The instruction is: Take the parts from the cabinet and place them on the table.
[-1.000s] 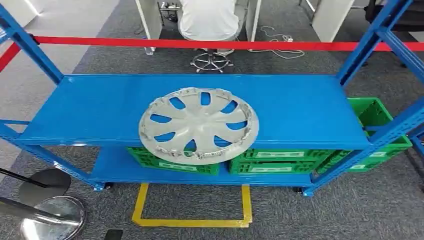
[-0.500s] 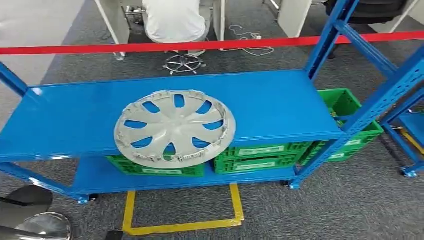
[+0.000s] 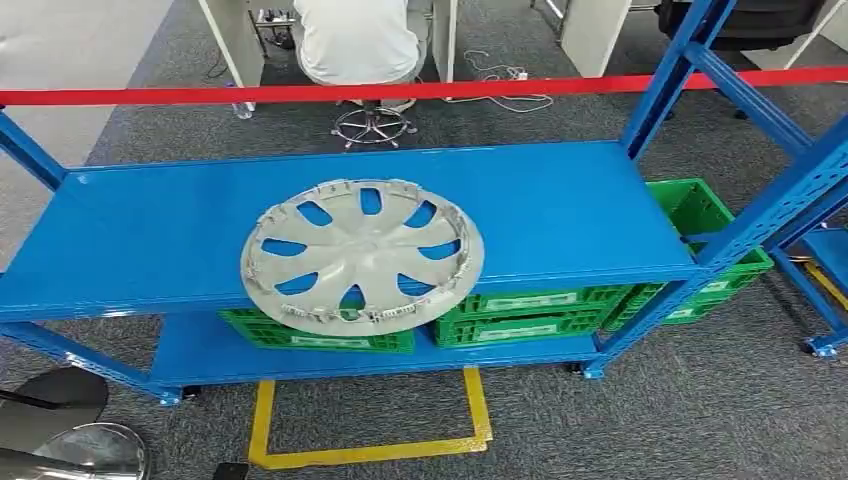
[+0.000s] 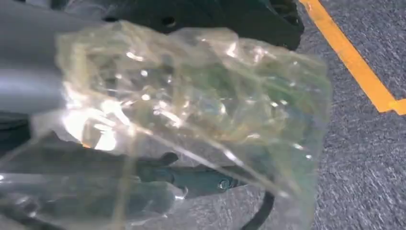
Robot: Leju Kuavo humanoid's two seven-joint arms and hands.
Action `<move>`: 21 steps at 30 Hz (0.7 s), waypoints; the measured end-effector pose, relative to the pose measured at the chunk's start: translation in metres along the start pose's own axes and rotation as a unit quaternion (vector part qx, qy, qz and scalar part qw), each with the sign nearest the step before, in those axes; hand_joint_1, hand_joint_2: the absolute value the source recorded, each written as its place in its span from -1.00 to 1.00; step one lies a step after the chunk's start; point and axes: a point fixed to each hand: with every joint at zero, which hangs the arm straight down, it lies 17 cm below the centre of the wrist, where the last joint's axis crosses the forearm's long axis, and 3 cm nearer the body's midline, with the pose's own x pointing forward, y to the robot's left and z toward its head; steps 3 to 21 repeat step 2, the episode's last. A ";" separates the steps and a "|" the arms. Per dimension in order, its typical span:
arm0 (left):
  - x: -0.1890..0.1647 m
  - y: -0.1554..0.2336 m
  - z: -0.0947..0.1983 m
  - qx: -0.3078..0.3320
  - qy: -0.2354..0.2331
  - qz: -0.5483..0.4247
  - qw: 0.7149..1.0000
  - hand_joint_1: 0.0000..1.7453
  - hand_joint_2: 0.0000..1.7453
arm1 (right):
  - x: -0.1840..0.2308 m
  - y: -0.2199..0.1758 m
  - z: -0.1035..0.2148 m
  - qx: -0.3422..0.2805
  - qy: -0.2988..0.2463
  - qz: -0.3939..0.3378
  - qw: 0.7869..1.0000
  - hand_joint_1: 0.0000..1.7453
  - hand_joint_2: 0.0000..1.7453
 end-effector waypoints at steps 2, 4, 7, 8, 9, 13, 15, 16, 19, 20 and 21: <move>0.000 0.000 0.000 0.000 0.000 0.000 1.000 -1.00 -1.00 | 0.000 0.000 0.000 0.000 0.000 0.000 1.000 -1.00 -1.00; 0.000 0.000 0.000 0.000 0.000 0.000 1.000 -1.00 -1.00 | 0.000 0.000 0.000 0.000 0.000 0.000 1.000 -1.00 -1.00; 0.000 0.000 0.000 0.000 0.000 0.000 1.000 -1.00 -1.00 | 0.000 0.000 0.000 0.000 0.000 0.000 1.000 -1.00 -1.00; 0.000 0.000 0.000 0.000 0.000 0.000 1.000 -1.00 -1.00 | 0.000 0.000 0.000 0.000 0.000 0.000 1.000 -1.00 -1.00; 0.000 0.000 0.000 0.000 0.000 0.000 1.000 -1.00 -1.00 | 0.000 0.000 0.000 0.000 0.000 0.000 1.000 -1.00 -1.00; 0.000 0.000 0.000 0.000 0.000 0.000 1.000 -1.00 -1.00 | 0.000 0.000 0.000 0.000 0.000 0.000 1.000 -1.00 -1.00; 0.000 0.000 0.000 0.000 0.000 0.000 1.000 -1.00 -1.00 | 0.000 0.000 0.000 0.000 0.000 0.000 1.000 -1.00 -1.00; 0.000 0.000 0.000 0.000 0.000 0.000 1.000 -1.00 -1.00 | 0.000 0.000 0.000 0.000 0.000 0.000 1.000 -1.00 -1.00; 0.000 0.000 0.000 0.000 0.000 0.000 1.000 -1.00 -1.00 | 0.000 0.000 0.000 0.000 0.000 0.000 1.000 -1.00 -1.00; 0.000 0.000 0.000 0.000 0.000 0.000 1.000 -1.00 -1.00 | 0.000 0.000 0.000 0.000 0.000 0.000 1.000 -1.00 -1.00; 0.000 0.000 0.000 0.000 0.000 0.000 1.000 -1.00 -1.00 | 0.000 0.000 0.000 0.000 0.000 0.000 1.000 -1.00 -1.00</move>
